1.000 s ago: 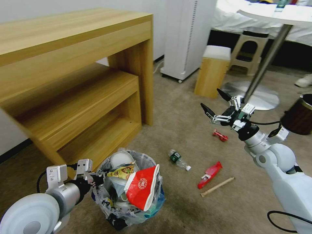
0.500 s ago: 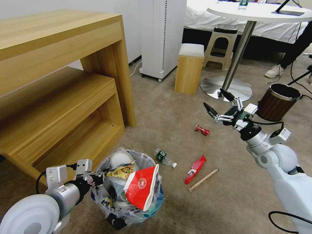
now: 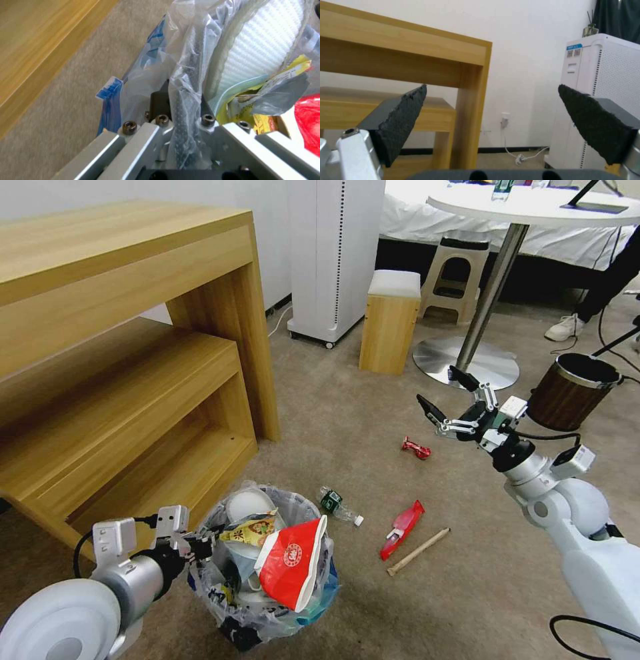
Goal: Pick up the trash bin and place the garbage on the floor into it.
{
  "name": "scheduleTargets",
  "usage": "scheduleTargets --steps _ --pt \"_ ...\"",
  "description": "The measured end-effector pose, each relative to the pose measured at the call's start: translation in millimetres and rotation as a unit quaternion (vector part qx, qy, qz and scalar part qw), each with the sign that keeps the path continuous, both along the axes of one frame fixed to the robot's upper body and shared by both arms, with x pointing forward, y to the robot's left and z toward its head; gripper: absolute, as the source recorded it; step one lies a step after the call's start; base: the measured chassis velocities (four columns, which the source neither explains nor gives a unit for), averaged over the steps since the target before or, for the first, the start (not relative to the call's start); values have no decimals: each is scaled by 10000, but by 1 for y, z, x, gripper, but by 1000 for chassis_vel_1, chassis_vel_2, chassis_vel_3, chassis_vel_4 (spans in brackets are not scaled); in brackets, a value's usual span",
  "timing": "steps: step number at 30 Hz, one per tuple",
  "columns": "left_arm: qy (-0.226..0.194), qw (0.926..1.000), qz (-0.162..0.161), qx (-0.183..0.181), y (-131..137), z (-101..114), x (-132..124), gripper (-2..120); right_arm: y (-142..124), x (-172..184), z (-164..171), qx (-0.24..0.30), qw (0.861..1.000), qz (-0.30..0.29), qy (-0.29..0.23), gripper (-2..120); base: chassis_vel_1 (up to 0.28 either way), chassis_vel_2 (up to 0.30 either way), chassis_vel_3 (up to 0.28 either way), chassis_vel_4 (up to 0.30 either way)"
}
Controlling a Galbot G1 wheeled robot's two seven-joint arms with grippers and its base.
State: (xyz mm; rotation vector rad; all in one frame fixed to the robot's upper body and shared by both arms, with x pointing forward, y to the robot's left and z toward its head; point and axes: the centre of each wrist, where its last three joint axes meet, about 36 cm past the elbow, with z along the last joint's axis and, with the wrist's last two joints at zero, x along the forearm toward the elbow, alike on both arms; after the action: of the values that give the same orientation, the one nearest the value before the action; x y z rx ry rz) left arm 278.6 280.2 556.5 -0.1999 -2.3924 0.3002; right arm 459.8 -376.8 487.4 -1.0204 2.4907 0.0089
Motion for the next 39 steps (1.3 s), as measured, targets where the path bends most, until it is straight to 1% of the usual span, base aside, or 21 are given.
scheduleTargets --steps 8,14,16,18,19,20,22,23,24,26,28,29,30,32,33,34,35,36,37,38,39 --pt "-6 10000 9 2 -1 1 -2 1 1 0 -1 17 10000 0 -39 100 -167 159 160 -161" --pt "-16 10000 21 4 -1 1 -3 1 4 -5 -6 6 9999 -145 51 100 -37 61 47 -34" --pt "-17 10000 32 21 -1 1 -4 1 5 -13 -14 -185 9979 -487 392 100 52 -58 -43 28" --pt "-20 10000 33 25 -1 1 -4 1 5 -16 -16 -293 9965 -566 541 100 30 -29 -16 3" --pt "-31 10000 38 33 -1 1 -4 1 4 -25 -20 -706 9880 -820 1104 100 0 0 0 0" --pt "-46 10000 42 40 -1 2 -4 1 2 -34 -26 -1160 9724 -1104 1698 100 0 0 0 0" --pt "-51 10000 41 39 -1 2 -4 1 2 -37 -28 -1305 9668 -1149 1871 100 0 0 0 0" --pt "-63 10000 37 37 -1 3 -5 1 1 -42 -34 -1669 9536 -1112 2244 100 0 0 0 0" --pt "-63 10000 37 37 -1 3 -5 1 1 -42 -34 -1669 9536 -1112 2244 100 0 0 0 0" --pt "-73 10000 30 29 -2 3 -5 1 -1 -43 -41 -2070 9439 -832 2435 100 0 0 0 0" --pt "-72 10000 27 22 -2 3 -6 1 -6 -34 -48 -2676 9293 -199 2539 100 0 0 0 0" --pt "-72 10000 27 22 -2 3 -6 1 -6 -34 -48 -2676 9293 -199 2539 100 0 0 0 0" --pt "-75 10000 28 22 -2 3 -6 1 -11 -25 -51 -3080 9160 122 2566 100 0 0 0 0" --pt "-75 10000 31 24 -2 3 -7 1 -13 -22 -52 -3221 9107 217 2576 100 0 0 0 0" --pt "-71 10000 33 27 -2 3 -7 1 -18 -12 -57 -3769 8870 539 2614 100 0 0 0 0" --pt "-69 10000 33 27 -2 3 -7 1 -21 -6 -58 -4032 8735 690 2639 100 0 0 0 0" --pt "-69 10000 33 27 -2 3 -7 1 -21 -6 -58 -4032 8735 690 2639 100 0 0 0 0" --pt "-70 10000 30 27 -2 3 -7 1 -23 -3 -59 -4199 8640 783 2665 100 0 0 0 0" --pt "-75 10000 26 31 -1 3 -5 1 -26 1 -62 -4443 8486 900 2728 100 0 0 0 0" --pt "-75 10000 26 31 -1 3 -5 1 -26 1 -62 -4443 8486 900 2728 100 0 0 0 0" --pt "-78 10000 16 31 -1 2 -4 1 -28 3 -65 -4588 8389 959 2767 100 0 0 0 0"
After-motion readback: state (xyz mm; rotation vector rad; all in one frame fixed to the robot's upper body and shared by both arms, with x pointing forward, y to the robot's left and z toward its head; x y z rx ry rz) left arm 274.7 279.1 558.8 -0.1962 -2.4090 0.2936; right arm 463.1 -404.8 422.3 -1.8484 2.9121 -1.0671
